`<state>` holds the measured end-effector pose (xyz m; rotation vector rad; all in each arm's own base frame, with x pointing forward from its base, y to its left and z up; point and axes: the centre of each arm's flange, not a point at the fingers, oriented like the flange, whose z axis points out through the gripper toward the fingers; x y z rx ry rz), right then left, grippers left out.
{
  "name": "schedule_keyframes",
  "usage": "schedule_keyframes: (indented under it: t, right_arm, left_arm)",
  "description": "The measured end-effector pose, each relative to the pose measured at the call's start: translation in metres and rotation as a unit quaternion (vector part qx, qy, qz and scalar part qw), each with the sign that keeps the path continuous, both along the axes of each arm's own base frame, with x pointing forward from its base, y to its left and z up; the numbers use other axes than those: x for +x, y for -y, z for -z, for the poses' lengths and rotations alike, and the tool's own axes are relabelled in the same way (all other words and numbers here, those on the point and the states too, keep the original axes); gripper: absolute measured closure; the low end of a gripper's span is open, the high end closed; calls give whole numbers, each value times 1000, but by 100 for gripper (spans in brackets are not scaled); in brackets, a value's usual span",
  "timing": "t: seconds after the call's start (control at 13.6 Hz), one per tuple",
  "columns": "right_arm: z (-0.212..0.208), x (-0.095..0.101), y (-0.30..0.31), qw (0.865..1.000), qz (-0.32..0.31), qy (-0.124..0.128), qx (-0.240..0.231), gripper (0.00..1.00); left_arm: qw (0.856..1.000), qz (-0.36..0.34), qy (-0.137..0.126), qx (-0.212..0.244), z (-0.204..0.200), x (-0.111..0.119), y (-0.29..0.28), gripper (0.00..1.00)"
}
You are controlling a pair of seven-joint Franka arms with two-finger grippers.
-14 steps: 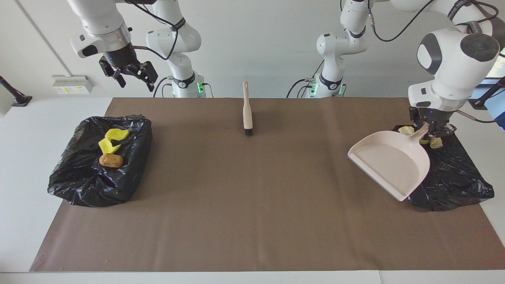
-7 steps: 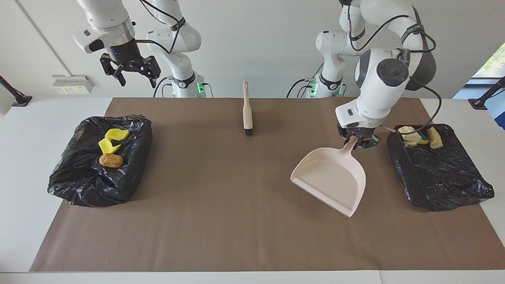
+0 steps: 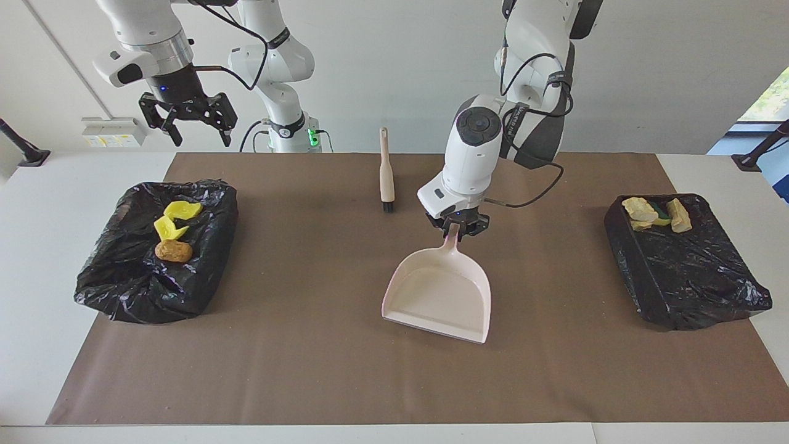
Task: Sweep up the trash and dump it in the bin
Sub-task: 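Bring the emptied dustpan back with the left gripper to the table center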
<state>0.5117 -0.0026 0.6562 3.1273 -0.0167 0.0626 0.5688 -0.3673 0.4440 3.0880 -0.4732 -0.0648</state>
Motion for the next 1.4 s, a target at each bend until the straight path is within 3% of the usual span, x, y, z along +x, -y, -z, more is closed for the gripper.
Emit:
schedule_keyframes:
  t: [0.44,0.66,0.88,1.4]
  right_arm:
    - [0,0,1,1000,1,0,0,0]
    - [0,0,1,1000,1,0,0,0]
    - [0,0,1,1000,1,0,0,0]
    - [0,0,1,1000,1,0,0,0]
  left_arm:
    - [998,-60,-2,-30,19,-1,39,69]
    - [995,-93,0,-32,49,2,77,69]
    - [994,-99,4,-37,78,4,102,69]
    - [996,-86,4,-39,92,4,102,69]
